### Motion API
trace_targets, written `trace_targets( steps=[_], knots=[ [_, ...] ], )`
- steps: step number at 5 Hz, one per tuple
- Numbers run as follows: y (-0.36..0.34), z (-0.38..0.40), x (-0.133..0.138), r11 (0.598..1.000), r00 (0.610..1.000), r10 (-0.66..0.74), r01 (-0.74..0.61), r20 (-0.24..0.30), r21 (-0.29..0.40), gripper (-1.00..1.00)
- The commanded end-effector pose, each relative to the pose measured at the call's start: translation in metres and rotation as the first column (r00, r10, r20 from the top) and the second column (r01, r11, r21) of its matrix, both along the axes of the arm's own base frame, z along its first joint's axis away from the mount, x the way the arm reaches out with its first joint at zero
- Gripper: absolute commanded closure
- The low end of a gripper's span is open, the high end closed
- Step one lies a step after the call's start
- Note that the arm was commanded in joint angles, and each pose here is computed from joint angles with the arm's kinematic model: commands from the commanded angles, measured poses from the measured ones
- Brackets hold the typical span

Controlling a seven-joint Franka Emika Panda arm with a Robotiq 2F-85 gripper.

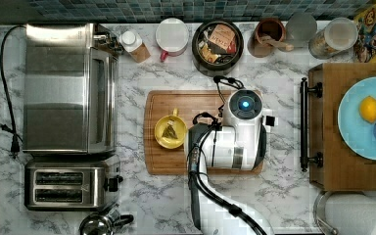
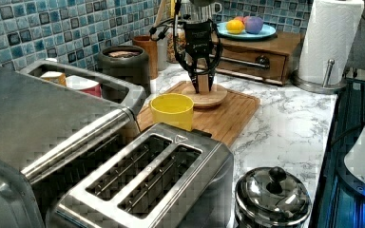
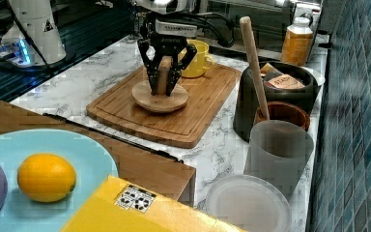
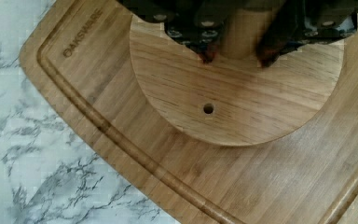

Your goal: Open the lid of the tea container.

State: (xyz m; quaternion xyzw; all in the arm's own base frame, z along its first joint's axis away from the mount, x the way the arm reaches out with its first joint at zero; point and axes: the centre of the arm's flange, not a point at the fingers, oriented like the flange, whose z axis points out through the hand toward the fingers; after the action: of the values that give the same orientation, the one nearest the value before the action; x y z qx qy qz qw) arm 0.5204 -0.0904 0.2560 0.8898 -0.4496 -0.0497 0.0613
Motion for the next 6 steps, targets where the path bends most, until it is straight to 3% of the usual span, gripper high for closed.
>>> trace_targets(
  steps=[1,2,3,5,6],
  knots=[
    [0.043,0.204,0.066,0.989,0.940,0.148,-0.137,0.308,-0.055,1.00],
    [0.049,0.253,0.064,0.982,0.918,0.183,-0.189,0.351,-0.016,1.00],
    [0.069,0.295,0.049,0.962,0.875,0.268,-0.265,0.404,-0.063,1.00],
    [0.096,0.342,0.018,0.928,0.839,0.359,-0.368,0.409,-0.060,1.00],
    [0.108,0.344,0.017,0.912,0.844,0.400,-0.407,0.358,-0.058,1.00]
  ],
)
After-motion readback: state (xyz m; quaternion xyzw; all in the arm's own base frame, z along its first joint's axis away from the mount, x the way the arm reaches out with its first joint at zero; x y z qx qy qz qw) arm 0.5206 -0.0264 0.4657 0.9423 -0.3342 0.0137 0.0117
